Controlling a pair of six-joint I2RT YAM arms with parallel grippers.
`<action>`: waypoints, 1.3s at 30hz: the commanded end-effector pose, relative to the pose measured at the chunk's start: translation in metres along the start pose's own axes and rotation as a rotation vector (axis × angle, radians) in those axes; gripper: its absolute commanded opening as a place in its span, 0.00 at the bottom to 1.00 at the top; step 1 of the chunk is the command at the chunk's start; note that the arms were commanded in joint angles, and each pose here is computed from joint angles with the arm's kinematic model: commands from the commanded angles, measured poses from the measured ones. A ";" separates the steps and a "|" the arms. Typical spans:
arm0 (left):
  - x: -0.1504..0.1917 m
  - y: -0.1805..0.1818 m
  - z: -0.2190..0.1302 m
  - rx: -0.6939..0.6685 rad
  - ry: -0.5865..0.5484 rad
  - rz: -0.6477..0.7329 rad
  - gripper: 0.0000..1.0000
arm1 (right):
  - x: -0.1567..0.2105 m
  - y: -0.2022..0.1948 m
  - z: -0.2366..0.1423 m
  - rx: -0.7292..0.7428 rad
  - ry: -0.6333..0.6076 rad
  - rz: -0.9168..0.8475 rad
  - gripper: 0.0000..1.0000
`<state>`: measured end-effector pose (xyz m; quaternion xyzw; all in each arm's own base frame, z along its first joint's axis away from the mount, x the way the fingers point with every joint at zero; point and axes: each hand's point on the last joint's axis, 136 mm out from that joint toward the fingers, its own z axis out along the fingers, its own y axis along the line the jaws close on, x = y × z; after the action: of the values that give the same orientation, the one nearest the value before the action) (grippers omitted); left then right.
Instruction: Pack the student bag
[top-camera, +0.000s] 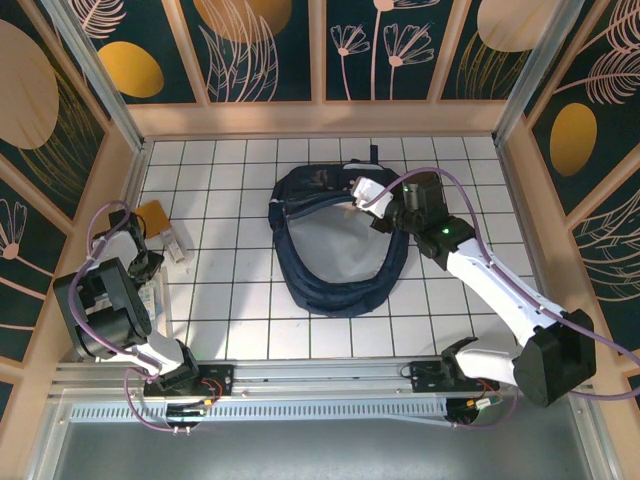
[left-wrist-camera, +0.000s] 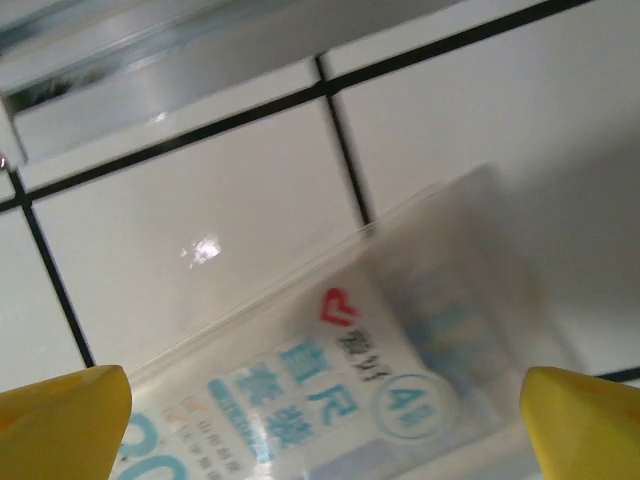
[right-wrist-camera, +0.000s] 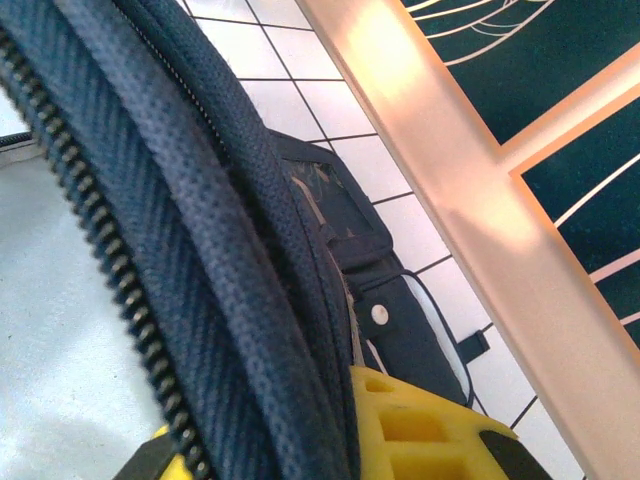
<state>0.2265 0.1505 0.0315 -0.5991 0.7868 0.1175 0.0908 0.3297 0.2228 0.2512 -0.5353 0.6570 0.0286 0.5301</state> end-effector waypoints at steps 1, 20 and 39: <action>0.004 -0.008 -0.002 0.070 0.037 -0.069 0.99 | -0.027 -0.013 -0.011 0.055 -0.086 -0.012 0.00; 0.133 -0.061 -0.025 0.350 0.296 0.080 0.90 | -0.023 -0.023 -0.011 0.102 -0.050 -0.058 0.00; 0.239 -0.084 -0.097 0.284 0.220 0.405 0.91 | -0.021 -0.028 -0.016 0.103 -0.060 -0.028 0.00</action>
<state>0.2636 -0.1511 0.0458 -0.3775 0.9143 -0.1288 0.0704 0.3327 0.2190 0.2509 -0.5398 0.6541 0.0101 0.5297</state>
